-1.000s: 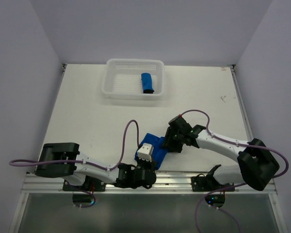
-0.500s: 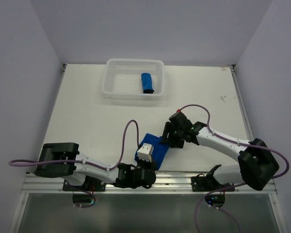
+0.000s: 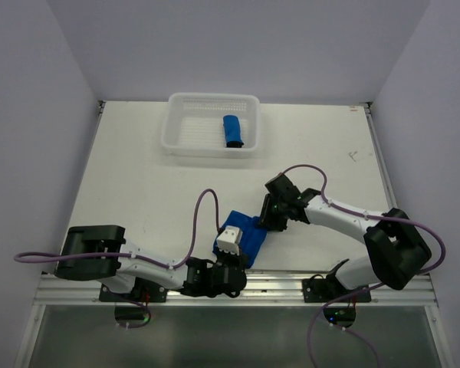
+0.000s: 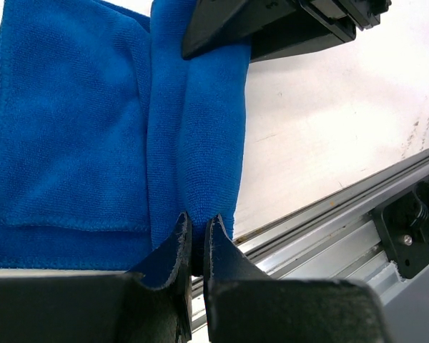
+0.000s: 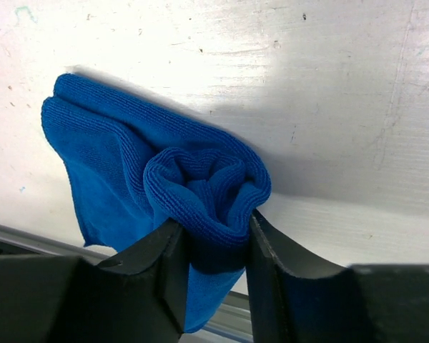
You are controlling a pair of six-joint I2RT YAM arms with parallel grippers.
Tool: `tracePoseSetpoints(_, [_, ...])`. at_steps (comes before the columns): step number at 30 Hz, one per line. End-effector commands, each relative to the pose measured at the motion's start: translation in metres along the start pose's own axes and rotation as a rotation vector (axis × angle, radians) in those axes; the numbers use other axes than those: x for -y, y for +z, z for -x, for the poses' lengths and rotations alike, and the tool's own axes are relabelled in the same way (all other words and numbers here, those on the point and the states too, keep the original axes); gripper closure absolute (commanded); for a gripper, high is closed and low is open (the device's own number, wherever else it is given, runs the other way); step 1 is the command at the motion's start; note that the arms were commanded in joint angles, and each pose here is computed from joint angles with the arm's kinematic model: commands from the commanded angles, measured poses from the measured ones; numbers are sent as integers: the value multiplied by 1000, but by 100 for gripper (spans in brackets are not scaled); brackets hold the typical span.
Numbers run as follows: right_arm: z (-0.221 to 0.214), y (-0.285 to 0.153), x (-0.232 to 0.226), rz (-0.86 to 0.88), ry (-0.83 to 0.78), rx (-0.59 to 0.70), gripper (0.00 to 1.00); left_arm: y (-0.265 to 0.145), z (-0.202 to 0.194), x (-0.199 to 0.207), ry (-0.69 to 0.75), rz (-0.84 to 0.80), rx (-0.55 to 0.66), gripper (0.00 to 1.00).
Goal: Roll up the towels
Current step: Roll the towel
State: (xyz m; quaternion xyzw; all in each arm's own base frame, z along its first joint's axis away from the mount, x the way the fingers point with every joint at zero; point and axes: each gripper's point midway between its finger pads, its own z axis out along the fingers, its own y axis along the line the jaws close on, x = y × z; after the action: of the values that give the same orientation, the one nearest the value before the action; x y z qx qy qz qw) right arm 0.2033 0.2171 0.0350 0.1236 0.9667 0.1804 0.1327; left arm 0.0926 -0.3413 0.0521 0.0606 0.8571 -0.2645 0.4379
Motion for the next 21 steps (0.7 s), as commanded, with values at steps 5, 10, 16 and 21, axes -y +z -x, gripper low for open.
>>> tracePoseSetpoints(5, [49,-1,9,-83,28,171,74,-13,-15,-15,-141,-9,-56,100])
tracePoseSetpoints(10, [52,-4,0,-76,11,158,56,-21,-14,-27,-317,-60,-65,100])
tracePoseSetpoints(16, [58,-9,-8,-69,0,160,47,-22,-20,-40,-407,-47,-89,100])
tracePoseSetpoints(21, [65,-18,-17,-62,-13,171,41,-26,-27,-52,-492,-59,-108,100])
